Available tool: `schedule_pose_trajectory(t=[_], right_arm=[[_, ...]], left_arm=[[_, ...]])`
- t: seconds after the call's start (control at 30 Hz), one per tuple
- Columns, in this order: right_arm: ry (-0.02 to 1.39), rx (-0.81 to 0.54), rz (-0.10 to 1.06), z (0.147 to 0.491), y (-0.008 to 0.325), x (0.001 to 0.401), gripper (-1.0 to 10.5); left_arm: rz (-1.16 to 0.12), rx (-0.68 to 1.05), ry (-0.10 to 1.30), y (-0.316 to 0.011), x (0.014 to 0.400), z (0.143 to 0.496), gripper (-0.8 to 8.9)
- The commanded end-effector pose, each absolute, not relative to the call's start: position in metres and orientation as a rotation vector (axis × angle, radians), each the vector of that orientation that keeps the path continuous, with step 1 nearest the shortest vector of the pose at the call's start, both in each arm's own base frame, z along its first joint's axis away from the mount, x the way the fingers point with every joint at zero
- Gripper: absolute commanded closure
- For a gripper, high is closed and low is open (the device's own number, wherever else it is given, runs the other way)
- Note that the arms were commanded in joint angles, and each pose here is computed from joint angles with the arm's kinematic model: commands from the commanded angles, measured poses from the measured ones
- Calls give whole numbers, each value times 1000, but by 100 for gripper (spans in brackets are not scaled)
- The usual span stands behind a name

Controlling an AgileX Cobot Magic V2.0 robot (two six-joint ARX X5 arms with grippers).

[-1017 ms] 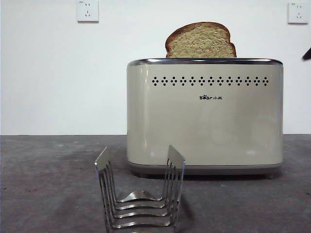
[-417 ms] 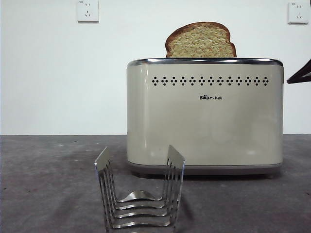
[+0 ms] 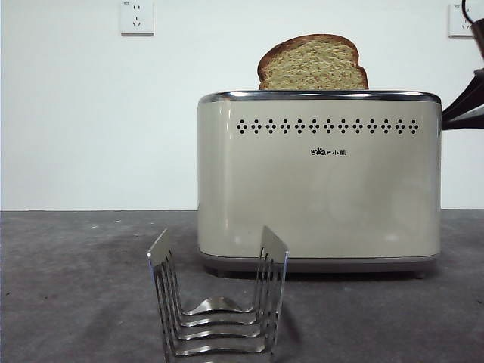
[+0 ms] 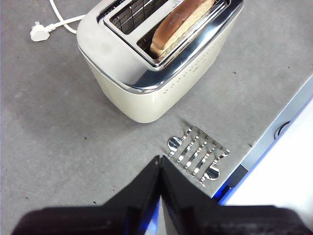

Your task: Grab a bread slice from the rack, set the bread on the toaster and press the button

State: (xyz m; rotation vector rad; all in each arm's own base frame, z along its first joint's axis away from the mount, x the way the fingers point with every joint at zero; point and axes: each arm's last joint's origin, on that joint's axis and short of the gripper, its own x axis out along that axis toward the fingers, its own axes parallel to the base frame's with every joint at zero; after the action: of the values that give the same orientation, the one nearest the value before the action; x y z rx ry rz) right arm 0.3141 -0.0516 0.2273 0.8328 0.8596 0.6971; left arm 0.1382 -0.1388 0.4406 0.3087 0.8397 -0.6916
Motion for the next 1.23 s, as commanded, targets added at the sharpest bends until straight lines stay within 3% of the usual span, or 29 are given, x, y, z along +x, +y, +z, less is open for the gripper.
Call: schedule_pose_trajectory(t=[0.03, 0.87, 1.23], right_arm=[[888, 855, 692, 216, -52, 319, 955], [1048, 973, 640, 160, -55, 332, 955], [1098, 945, 567, 151, -54, 332, 955]], left_arm=[[-688, 306, 842, -139, 139, 440, 822], [-686, 302, 843, -139, 139, 440, 822], [-686, 302, 844, -139, 139, 440, 822]])
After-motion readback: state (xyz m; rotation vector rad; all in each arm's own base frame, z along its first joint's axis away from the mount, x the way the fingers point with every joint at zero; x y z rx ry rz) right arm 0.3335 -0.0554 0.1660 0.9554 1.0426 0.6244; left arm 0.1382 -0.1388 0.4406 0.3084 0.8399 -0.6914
